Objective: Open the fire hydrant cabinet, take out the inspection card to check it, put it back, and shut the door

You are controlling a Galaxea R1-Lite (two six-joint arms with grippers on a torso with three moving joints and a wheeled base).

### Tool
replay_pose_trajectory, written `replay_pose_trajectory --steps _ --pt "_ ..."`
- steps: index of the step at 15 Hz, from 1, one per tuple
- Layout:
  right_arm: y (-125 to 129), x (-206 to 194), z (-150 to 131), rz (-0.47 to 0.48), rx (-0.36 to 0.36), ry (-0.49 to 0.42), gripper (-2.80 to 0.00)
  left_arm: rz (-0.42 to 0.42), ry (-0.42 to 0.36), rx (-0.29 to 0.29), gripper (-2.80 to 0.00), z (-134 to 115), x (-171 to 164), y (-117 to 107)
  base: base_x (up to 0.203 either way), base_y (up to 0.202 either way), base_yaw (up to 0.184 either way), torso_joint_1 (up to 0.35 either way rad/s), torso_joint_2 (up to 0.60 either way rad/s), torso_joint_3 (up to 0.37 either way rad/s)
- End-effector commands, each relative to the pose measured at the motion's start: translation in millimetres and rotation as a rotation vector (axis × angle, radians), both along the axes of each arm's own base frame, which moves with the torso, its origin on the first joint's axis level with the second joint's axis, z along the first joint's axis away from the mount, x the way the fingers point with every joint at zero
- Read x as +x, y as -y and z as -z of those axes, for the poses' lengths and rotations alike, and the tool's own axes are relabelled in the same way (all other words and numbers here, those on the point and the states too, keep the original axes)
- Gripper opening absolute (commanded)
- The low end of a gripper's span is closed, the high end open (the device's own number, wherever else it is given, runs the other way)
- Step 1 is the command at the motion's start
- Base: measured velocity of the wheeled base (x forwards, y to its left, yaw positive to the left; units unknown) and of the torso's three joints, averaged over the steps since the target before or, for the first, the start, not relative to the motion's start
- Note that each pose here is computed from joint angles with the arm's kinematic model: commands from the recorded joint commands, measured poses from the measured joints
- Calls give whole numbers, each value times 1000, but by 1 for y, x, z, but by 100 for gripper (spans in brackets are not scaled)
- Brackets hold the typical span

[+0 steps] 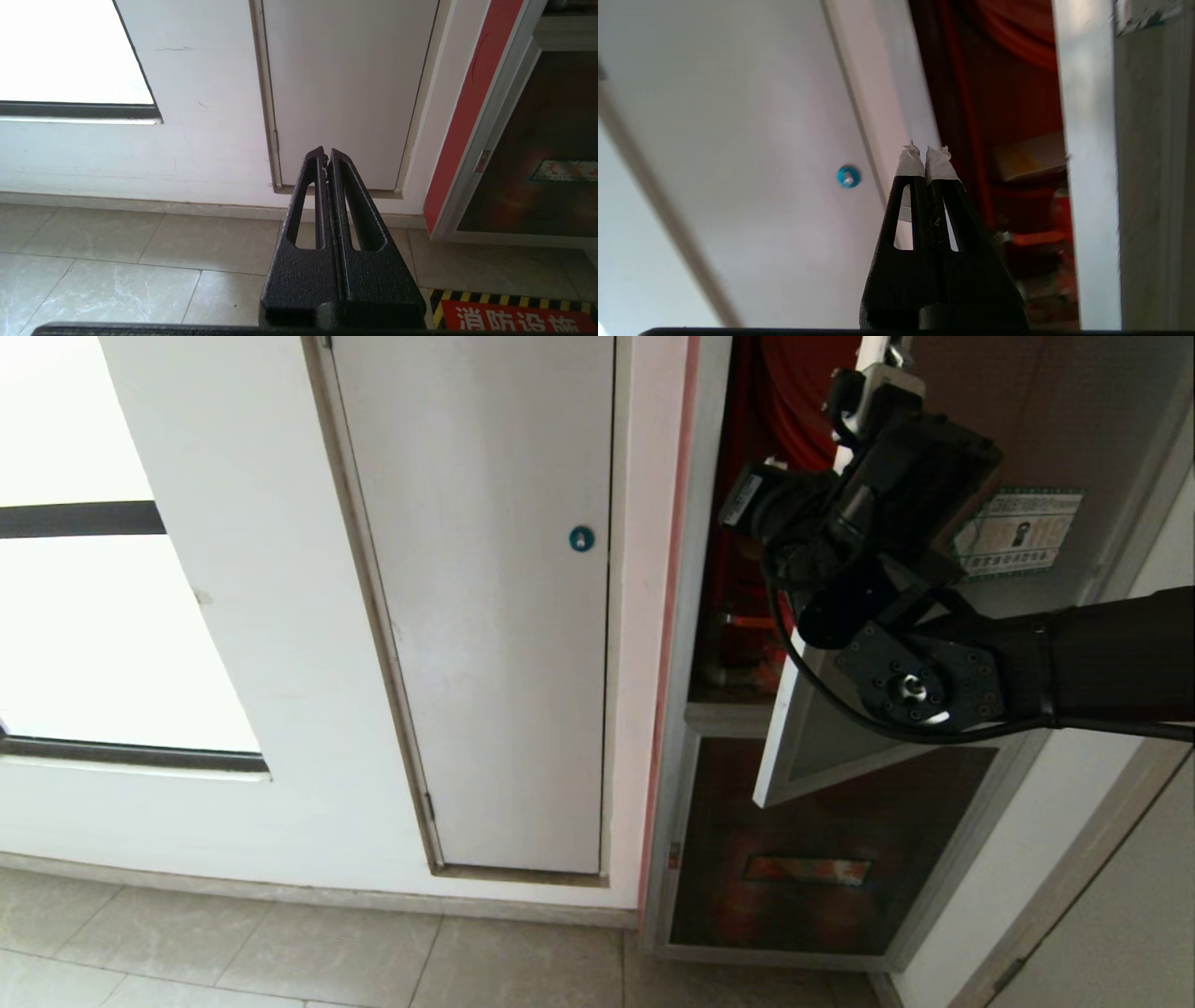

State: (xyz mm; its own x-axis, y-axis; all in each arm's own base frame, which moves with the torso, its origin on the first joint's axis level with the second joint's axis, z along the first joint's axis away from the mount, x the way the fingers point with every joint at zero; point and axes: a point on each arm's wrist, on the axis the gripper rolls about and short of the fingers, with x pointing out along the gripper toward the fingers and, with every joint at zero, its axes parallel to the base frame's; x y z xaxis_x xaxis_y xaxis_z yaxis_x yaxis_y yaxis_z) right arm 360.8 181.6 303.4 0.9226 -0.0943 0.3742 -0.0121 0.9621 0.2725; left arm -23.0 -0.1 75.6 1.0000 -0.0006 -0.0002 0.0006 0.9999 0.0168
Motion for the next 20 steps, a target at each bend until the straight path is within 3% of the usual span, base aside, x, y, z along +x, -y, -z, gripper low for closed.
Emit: replay_pose_trajectory --steps 1,4,9,20 --pt "0 12 4 24 -4 3 -280 -1 -1 0 -280 0 0 0 0 0 0 0 0 0" --pt "7 24 5 109 -37 5 -280 -1 -1 0 -280 0 0 0 0 0 0 0 0 0" --pt "19 32 -2 125 -28 49 -280 -1 0 0 -280 0 0 0 0 0 0 0 0 0" --pt "29 22 -7 142 -30 40 -280 -1 -1 0 -280 0 0 0 0 0 0 0 0 0"
